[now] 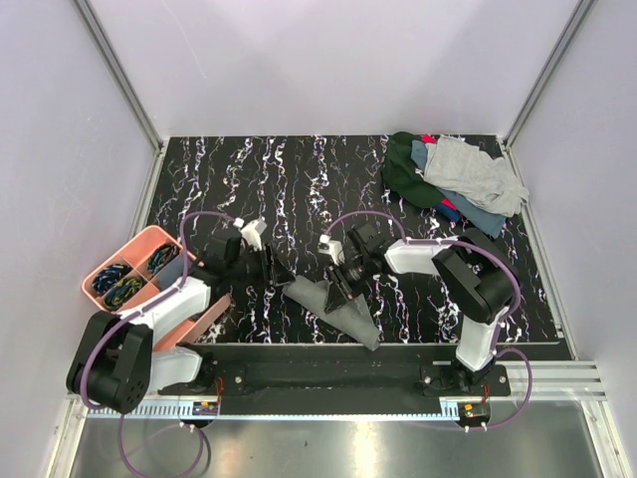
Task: Fold the napkin, place the utensils inside, and roll it up
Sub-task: Roll the napkin with the utensil
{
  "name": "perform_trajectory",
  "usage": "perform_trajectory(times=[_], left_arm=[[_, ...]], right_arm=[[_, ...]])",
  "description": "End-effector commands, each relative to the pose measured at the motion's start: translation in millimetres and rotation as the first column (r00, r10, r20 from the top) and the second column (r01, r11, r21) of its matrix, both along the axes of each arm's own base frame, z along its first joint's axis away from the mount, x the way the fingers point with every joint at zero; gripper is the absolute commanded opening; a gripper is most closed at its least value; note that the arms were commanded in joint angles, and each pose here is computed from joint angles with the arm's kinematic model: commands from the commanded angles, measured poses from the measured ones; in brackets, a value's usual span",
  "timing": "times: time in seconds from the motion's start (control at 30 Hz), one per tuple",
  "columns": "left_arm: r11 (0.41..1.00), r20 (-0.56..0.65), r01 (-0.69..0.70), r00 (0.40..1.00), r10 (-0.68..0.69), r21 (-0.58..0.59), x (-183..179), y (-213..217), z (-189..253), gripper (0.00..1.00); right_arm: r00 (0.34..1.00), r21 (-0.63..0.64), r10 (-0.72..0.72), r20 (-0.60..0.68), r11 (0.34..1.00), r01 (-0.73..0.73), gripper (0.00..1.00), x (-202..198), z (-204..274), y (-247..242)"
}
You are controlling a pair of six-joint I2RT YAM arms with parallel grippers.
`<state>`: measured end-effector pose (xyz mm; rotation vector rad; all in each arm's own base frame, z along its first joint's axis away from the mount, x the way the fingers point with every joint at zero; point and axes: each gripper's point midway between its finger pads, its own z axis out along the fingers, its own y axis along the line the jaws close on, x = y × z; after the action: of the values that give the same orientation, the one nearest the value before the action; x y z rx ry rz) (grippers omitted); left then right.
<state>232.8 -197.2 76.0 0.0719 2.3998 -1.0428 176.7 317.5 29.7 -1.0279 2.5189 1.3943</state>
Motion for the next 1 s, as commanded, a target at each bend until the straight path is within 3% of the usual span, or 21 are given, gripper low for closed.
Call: perform_trajectory(times=[0.0,0.37,0.53,0.6,0.63,0.73,0.8,0.97], left_arm=[[0.998,0.068,0.017,0.998,-0.013,-0.059,5,-7,11,0.5],[0.992,0.035,0.053,0.998,-0.049,-0.117,0,-19,-2,0.51],[0.991,-0.034,0.078,0.996,-0.082,-0.113,-12,-23,-18,0.37],[0.993,-0.061,0.07,0.995,-0.076,-0.093,-13,-23,-25,0.29],[0.996,-0.09,0.055,0.994,-0.061,-0.068,-15,-19,-31,0.18],[0.999,-0.157,0.04,0.987,-0.043,-0.024,-15,-16,-44,0.08],[0.999,-0.178,0.048,0.983,-0.051,-0.024,-13,-18,-44,0.05],[0.998,-0.231,0.058,0.971,-0.057,-0.002,-15,-18,-52,0.0]], right_arm=[[0.999,0.103,0.043,-0.027,0.994,-0.04,0.29,4,17,16],[0.992,0.098,0.063,-0.113,0.994,-0.052,0.29,-3,3,18],[0.993,0.082,0.05,-0.104,0.996,-0.042,0.32,1,0,18],[0.995,0.079,0.041,-0.087,0.996,-0.035,0.37,4,4,19],[0.997,0.063,0.028,-0.072,0.998,-0.024,0.39,7,3,18],[1.0,0.026,-0.003,-0.004,1.0,0.003,0.57,16,11,15],[0.998,0.006,-0.028,0.055,1.0,0.027,0.66,25,23,13],[0.949,-0.045,-0.083,0.304,0.994,0.101,0.72,42,53,7]])
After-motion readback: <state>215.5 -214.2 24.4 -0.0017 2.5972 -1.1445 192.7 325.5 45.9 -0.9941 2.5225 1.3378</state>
